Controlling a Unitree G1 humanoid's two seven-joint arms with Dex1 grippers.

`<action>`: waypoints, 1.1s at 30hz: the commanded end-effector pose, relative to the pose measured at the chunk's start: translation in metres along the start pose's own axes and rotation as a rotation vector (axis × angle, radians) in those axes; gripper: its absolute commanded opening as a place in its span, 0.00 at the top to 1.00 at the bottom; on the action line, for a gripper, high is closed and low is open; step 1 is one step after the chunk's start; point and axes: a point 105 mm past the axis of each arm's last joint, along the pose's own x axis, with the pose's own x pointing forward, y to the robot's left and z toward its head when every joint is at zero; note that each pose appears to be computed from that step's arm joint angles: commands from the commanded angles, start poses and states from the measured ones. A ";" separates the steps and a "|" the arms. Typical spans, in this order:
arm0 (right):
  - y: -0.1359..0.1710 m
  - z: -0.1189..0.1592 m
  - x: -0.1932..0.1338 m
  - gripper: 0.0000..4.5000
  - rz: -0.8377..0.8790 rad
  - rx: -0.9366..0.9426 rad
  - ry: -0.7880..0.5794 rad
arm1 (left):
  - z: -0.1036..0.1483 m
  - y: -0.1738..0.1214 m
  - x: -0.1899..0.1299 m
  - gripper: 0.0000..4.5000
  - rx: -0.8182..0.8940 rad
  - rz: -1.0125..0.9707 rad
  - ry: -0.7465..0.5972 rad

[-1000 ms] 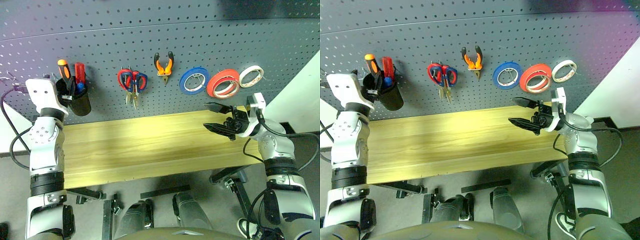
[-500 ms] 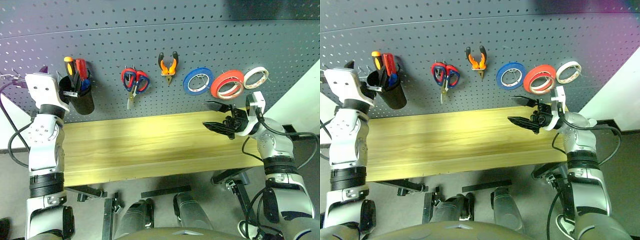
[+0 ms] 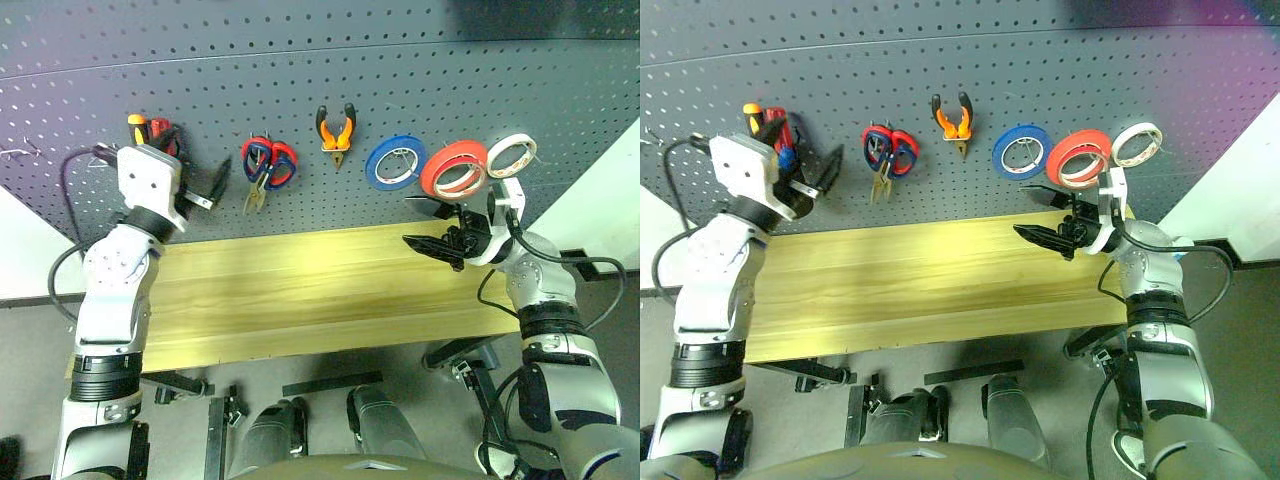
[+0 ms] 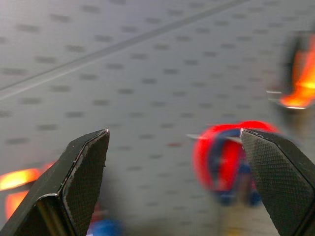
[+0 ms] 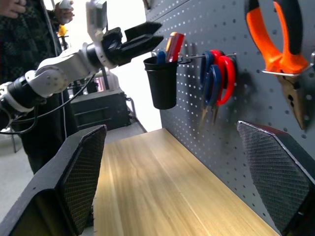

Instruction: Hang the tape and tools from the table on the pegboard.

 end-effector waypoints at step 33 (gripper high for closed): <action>-0.010 -0.009 0.002 0.00 -0.072 -0.035 -0.035 | -0.084 -0.066 -0.044 0.01 -0.451 -0.360 0.341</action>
